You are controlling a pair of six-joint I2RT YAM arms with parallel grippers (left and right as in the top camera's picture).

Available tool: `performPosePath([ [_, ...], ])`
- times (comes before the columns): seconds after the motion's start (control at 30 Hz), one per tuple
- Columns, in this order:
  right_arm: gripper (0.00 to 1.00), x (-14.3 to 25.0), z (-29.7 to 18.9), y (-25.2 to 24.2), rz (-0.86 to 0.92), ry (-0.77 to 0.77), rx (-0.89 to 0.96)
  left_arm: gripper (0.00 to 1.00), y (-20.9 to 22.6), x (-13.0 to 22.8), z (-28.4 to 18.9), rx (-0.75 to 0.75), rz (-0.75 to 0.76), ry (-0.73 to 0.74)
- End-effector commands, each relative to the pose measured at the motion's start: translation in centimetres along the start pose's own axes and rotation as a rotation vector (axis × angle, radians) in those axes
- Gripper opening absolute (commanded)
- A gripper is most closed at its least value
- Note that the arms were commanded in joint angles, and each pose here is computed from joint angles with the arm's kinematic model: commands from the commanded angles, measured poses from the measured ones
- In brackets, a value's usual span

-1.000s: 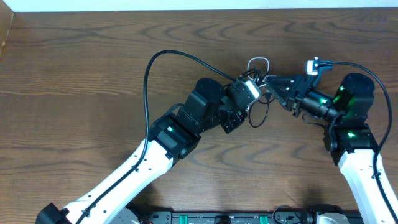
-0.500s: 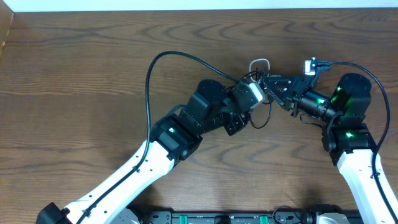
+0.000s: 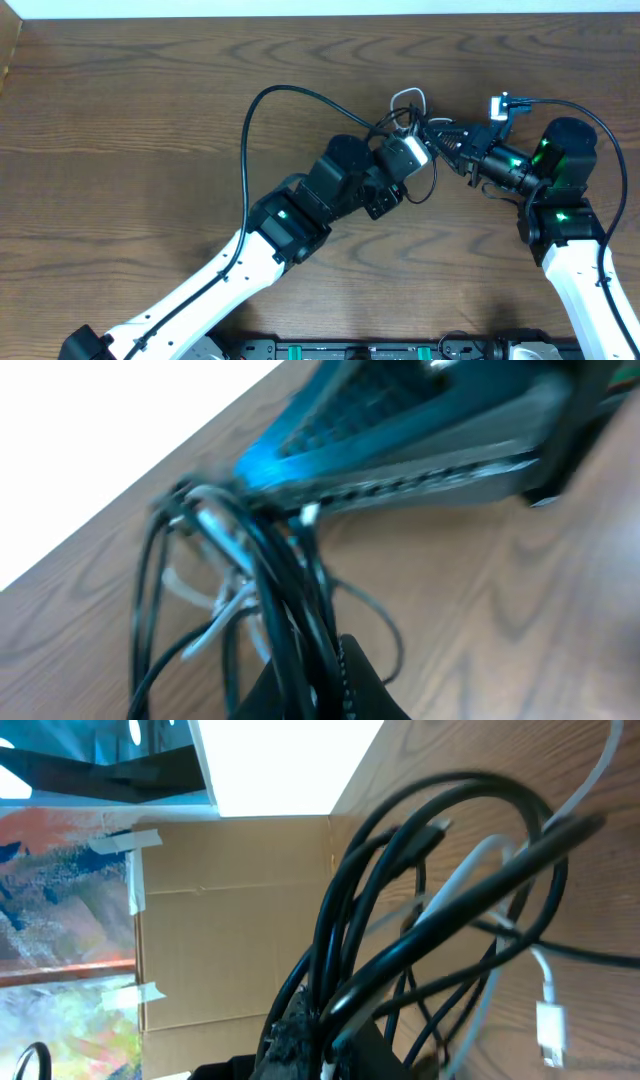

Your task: Untangle cables

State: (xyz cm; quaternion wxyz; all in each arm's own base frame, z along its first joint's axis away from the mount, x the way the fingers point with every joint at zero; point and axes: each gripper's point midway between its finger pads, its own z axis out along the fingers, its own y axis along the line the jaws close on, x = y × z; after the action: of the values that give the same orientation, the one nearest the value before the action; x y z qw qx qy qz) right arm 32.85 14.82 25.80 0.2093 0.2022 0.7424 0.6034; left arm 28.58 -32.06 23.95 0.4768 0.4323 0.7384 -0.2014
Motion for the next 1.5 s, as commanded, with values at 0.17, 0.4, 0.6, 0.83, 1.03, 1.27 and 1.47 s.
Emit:
performPosePath([
  [0.17, 0.01, 0.7, 0.1, 0.7, -0.043, 0.037, -0.019, 0.08, 8.5, 3.3, -2.2, -0.473, -0.006, 0.162],
  [0.4, 0.01, 0.8, 0.1, 0.7, -0.054, 0.042, -0.02, 0.08, 8.7, 3.7, -2.2, -0.467, -0.024, 0.167],
  [0.6, 0.01, 0.8, 0.1, 0.5, -0.09, 0.044, -0.014, 0.08, 6.4, 2.8, -1.1, -0.316, -0.058, 0.118],
  [0.83, 0.19, 0.0, 0.0, -2.9, -0.031, -0.025, 0.123, 0.08, 6.4, 2.1, -1.0, -0.316, -0.105, 0.079],
  [1.03, 0.54, -0.9, -0.2, -3.4, -0.03, -0.078, 0.152, 0.08, 6.4, 2.1, -1.0, -0.317, -0.137, 0.073],
  [1.27, 0.47, -1.6, -0.3, -3.6, 0.025, -0.123, 0.162, 0.08, 3.7, 1.5, -0.4, -0.156, -0.153, 0.048],
  [1.47, 0.45, -1.9, -0.2, -2.9, 0.018, -0.133, 0.135, 0.07, 3.1, 1.3, -0.3, -0.117, -0.152, 0.043],
])
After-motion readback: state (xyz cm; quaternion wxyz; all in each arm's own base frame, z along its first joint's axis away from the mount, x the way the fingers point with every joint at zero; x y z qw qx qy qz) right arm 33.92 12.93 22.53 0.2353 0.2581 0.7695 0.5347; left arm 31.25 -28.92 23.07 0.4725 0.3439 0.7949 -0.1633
